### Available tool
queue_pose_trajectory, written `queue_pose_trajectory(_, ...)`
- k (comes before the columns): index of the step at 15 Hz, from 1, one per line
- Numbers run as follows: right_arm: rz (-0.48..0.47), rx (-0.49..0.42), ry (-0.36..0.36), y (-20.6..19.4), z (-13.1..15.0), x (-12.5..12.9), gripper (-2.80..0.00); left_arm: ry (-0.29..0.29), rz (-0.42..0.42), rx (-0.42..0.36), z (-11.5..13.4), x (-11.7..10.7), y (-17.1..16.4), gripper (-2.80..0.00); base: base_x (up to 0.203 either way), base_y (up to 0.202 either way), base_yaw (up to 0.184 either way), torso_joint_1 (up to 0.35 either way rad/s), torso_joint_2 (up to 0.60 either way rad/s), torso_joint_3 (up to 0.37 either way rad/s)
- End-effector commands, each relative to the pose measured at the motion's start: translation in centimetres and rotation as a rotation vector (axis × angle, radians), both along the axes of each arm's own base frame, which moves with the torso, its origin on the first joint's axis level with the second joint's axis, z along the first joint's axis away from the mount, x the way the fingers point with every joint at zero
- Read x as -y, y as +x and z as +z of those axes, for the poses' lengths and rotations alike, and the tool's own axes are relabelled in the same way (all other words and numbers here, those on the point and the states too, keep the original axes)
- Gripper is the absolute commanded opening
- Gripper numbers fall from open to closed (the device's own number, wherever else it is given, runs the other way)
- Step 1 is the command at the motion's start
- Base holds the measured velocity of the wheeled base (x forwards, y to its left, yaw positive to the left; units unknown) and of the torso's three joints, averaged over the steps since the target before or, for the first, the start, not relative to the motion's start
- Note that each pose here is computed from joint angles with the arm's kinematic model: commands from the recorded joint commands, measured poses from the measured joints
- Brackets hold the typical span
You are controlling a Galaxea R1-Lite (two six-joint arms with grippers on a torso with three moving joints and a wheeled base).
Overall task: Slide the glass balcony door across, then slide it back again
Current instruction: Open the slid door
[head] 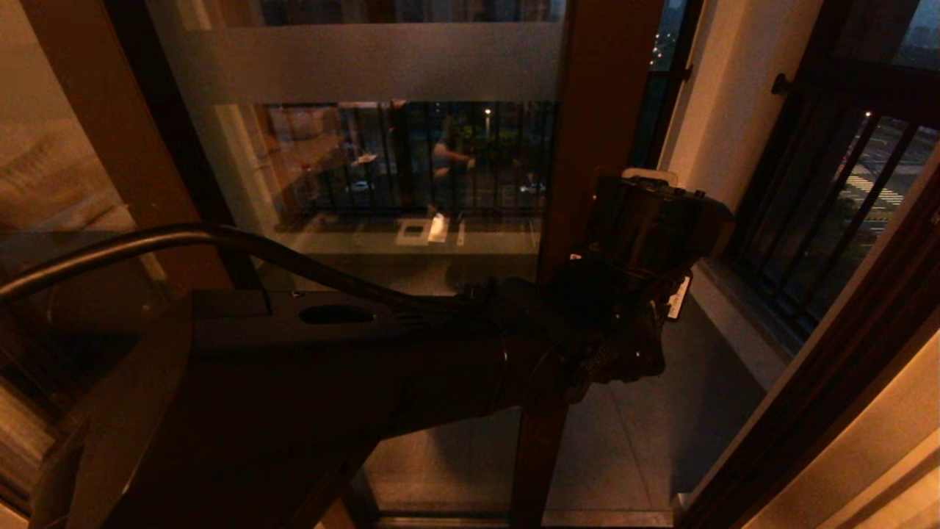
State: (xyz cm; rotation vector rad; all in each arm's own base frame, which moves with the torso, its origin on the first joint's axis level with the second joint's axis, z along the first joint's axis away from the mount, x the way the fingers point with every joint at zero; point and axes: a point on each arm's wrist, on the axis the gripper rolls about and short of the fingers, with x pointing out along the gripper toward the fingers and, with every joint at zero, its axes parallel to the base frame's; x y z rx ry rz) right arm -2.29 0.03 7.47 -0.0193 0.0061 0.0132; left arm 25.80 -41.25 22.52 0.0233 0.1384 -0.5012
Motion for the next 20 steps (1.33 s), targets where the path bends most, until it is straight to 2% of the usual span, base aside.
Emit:
queue_pose_trajectory(1, 0.001, -0.003, -0.001, 0.0, -0.1, 0.0, -2.8, -0.023, -0.011, 0.011, 0.3, 0.0, 0.0, 0.0, 0.0, 0.0, 0.0, 0.0, 0.0, 0.0)
queue_pose_trajectory(4, 0.001, -0.003, -0.001, 0.0, -0.1, 0.0, -2.8, -0.025, -0.055, 0.004, -0.1, 0.3, 0.0, 0.0, 0.0, 0.0, 0.0, 0.0, 0.0, 0.0)
queue_pose_trajectory(7, 0.001, -0.003, -0.001, 0.0, -0.1, 0.0, -2.8, -0.002, -0.052, -0.009, -1.8, 1.0, 0.5, 0.0, 0.0, 0.0, 0.0, 0.0, 0.0, 0.0)
queue_pose_trajectory(9, 0.001, -0.003, -0.001, 0.0, -0.1, 0.0, -2.8, 0.001, -0.045, 0.011, -3.5, 1.7, 1.2, 0.0, 0.0, 0.0, 0.0, 0.0, 0.0, 0.0)
queue_pose_trajectory(10, 0.001, -0.003, -0.001, 0.0, -0.1, 0.0, -2.8, 0.004, -0.026, 0.041, -4.4, 2.0, 2.0, 0.0, 0.0, 0.0, 0.0, 0.0, 0.0, 0.0)
queue_pose_trajectory(12, 0.001, -0.003, -0.001, 0.0, -0.1, 0.0, -2.8, 0.021, 0.066, 0.11, -5.1, 1.7, 3.4, 0.0, 0.0, 0.0, 0.0, 0.0, 0.0, 0.0)
queue_pose_trajectory(16, 0.001, -0.003, -0.001, 0.0, -0.1, 0.0, -2.8, -0.014, 0.075, 0.137, -3.9, 1.1, 3.8, 0.0, 0.0, 0.0, 0.0, 0.0, 0.0, 0.0)
queue_pose_trajectory(20, 0.001, -0.003, -0.001, 0.0, -0.1, 0.0, -2.8, -0.01, 0.08, 0.135, -4.1, 1.0, 3.9, 0.0, 0.0, 0.0, 0.0, 0.0, 0.0, 0.0)
